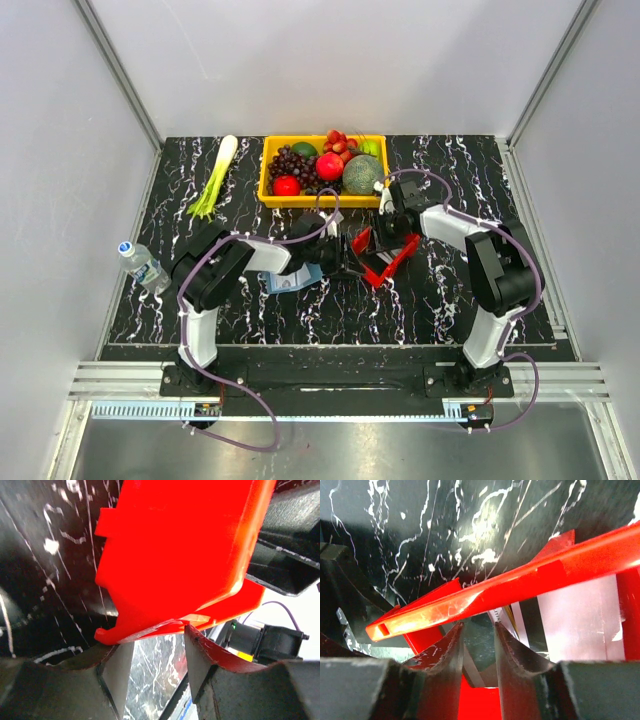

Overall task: Put the credit cards into the card holder
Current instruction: Pick up the credit card from the storage box.

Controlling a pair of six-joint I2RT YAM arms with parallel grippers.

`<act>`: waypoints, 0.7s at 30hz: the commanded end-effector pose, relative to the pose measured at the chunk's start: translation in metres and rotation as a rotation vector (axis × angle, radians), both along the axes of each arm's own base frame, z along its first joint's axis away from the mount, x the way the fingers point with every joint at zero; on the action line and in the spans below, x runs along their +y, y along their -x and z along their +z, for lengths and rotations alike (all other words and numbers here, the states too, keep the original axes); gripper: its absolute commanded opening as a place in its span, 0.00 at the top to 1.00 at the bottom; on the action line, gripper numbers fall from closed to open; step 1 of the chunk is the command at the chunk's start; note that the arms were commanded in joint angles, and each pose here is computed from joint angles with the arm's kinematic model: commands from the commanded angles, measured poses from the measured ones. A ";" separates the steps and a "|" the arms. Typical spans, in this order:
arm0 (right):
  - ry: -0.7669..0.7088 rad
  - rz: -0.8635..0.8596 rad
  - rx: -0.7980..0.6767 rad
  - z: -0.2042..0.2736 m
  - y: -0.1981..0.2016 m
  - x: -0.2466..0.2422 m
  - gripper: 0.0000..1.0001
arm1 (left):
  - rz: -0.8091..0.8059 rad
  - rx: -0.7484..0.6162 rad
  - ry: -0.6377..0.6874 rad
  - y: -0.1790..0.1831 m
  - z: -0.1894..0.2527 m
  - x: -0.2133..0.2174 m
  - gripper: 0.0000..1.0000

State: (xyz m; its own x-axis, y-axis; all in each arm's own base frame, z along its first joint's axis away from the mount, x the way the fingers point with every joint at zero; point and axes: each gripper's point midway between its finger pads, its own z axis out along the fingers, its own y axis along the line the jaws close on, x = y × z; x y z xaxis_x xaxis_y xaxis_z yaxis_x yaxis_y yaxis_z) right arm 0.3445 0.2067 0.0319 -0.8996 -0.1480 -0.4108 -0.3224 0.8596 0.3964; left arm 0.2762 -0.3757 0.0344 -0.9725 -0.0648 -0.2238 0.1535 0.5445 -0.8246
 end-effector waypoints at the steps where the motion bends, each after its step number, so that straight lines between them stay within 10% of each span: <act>1: 0.049 0.031 0.314 -0.016 0.090 -0.003 0.65 | 0.062 -0.097 0.021 -0.020 0.019 0.002 0.52; 21: -0.166 0.153 0.241 0.043 0.086 0.030 0.86 | 0.075 -0.131 0.014 -0.034 0.027 -0.003 0.53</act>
